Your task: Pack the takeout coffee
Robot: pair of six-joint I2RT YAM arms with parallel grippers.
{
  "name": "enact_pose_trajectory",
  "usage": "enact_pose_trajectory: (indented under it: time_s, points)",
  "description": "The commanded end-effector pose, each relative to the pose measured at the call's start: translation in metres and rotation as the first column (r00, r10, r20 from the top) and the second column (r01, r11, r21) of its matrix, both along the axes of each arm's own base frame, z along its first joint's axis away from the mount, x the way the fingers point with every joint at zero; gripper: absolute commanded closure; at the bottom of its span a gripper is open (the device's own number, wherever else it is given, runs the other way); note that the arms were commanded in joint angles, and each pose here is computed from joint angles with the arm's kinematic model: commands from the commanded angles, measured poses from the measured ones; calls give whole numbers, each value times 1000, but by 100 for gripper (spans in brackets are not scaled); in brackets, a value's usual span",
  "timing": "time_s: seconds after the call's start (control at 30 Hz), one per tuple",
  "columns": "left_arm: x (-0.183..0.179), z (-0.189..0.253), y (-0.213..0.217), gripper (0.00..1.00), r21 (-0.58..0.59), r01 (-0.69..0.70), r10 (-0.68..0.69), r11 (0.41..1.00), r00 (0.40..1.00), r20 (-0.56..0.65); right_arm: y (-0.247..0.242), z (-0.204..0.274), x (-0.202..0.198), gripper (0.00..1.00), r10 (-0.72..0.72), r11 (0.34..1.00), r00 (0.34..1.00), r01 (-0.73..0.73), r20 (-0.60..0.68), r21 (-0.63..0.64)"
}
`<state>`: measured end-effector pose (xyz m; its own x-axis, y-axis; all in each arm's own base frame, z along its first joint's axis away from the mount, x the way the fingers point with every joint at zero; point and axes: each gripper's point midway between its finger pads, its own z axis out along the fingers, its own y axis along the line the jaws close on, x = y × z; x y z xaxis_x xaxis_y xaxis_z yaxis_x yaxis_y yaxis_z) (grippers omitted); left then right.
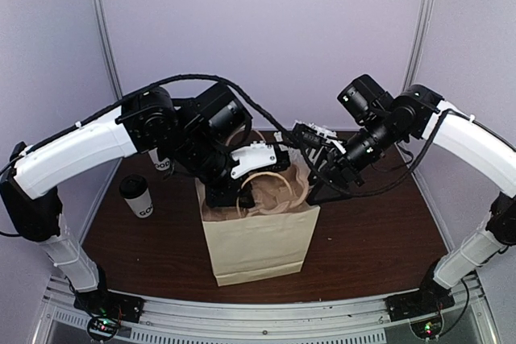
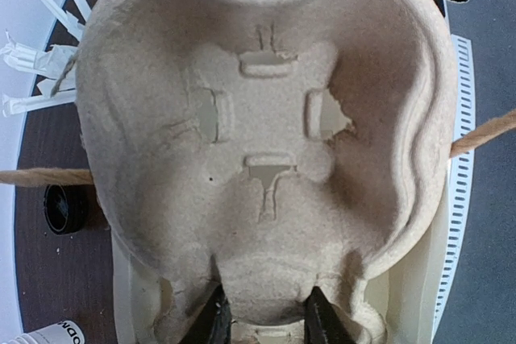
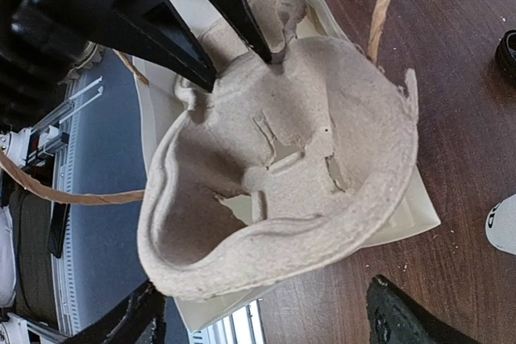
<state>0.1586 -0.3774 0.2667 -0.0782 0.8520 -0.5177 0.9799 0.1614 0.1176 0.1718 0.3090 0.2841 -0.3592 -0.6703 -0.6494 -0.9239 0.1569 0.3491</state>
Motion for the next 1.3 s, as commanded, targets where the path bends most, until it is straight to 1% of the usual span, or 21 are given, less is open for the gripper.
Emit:
enact_pose_trajectory:
  time_s: [0.0,0.27,0.43,0.53,0.7,0.83,0.93,1.0,1.13,1.27]
  points:
    - [0,13,-9,90,-83,-10,11,997,1000,11,3,-13,11,17,-41,998,999,41,5,-41]
    - [3,11,-5,91,-82,-40,41,996,999,18,1,-26,22,22,-93,992,996,94,13,-89]
    - [8,13,2,92,-71,-81,84,994,996,38,-9,-32,40,28,-195,968,977,206,83,-145]
    - [5,5,8,92,-31,-96,96,995,995,13,-14,-30,48,33,-248,952,963,262,103,-157]
    - [2,-11,13,93,35,-121,122,992,992,-30,-14,-32,53,38,-275,943,956,288,98,-167]
    - [2,-13,17,94,53,-136,138,989,990,-33,-15,-27,56,42,-295,937,949,310,112,-161]
    - [1,-15,19,97,79,-137,141,987,989,-44,-18,-19,60,46,-314,930,939,334,142,-152]
    - [0,-18,20,97,105,-135,141,985,988,-55,-23,-16,64,46,-329,923,929,354,168,-153]
    - [-2,-28,21,97,152,-122,134,981,988,-73,-25,-13,63,47,-327,926,929,351,172,-138]
    - [-2,-35,19,97,186,-112,130,976,988,-87,-17,-2,47,47,-259,960,958,270,124,-79]
